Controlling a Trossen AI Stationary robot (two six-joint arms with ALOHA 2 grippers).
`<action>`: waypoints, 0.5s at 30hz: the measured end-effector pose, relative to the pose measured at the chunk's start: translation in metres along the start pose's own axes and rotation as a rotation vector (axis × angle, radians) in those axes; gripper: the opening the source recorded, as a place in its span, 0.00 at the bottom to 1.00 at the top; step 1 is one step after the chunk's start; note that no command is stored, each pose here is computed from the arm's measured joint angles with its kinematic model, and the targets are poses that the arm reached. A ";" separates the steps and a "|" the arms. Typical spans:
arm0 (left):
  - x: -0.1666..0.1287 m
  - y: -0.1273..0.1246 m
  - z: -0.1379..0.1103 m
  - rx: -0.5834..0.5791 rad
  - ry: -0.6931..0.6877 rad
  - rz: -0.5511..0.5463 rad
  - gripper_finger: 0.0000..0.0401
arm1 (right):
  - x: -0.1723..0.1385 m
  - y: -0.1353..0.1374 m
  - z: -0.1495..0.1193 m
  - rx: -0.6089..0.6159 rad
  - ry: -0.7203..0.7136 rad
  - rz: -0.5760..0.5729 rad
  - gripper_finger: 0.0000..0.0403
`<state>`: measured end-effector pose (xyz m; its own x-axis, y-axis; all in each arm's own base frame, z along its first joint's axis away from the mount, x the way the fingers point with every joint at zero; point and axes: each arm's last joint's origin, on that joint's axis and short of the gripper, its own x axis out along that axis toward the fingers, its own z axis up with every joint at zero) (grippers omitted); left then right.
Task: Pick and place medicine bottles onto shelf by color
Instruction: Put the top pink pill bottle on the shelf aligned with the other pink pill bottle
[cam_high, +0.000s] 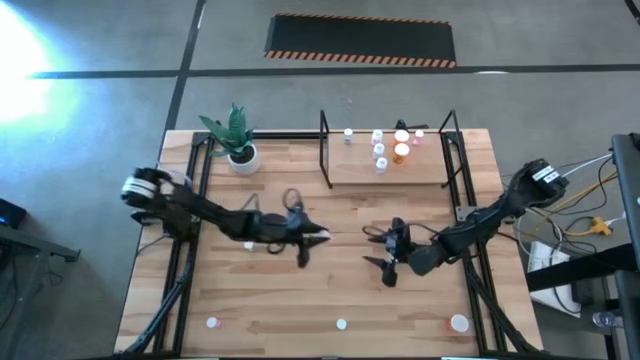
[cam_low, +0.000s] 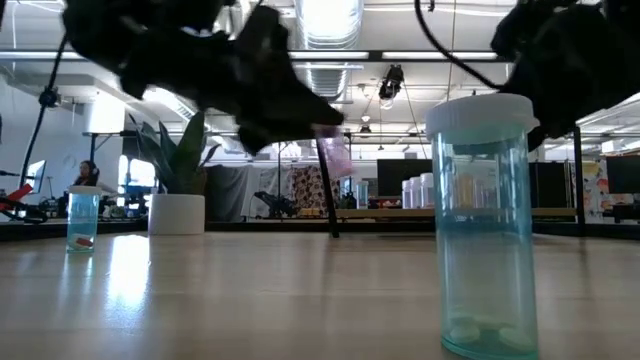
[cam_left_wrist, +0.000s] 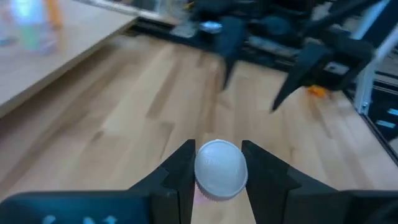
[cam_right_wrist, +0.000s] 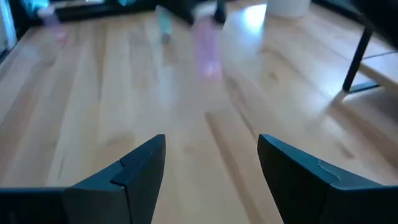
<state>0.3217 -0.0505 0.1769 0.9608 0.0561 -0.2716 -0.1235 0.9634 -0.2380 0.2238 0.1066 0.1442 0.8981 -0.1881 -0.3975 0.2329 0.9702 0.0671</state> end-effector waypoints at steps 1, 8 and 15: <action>0.008 -0.003 0.002 0.013 0.002 -0.020 0.23 | 0.003 -0.001 0.001 0.007 -0.012 -0.010 0.61; 0.047 -0.013 0.014 0.059 0.111 -0.017 0.23 | 0.029 -0.006 -0.001 -0.037 0.025 -0.096 0.61; 0.053 -0.014 0.016 0.059 0.124 -0.010 0.23 | 0.048 0.005 -0.002 -0.107 0.017 -0.124 0.61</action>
<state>0.3782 -0.0573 0.1804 0.9235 0.0176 -0.3832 -0.0963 0.9776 -0.1871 0.2676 0.1023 0.1236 0.8583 -0.3057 -0.4121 0.2997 0.9506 -0.0810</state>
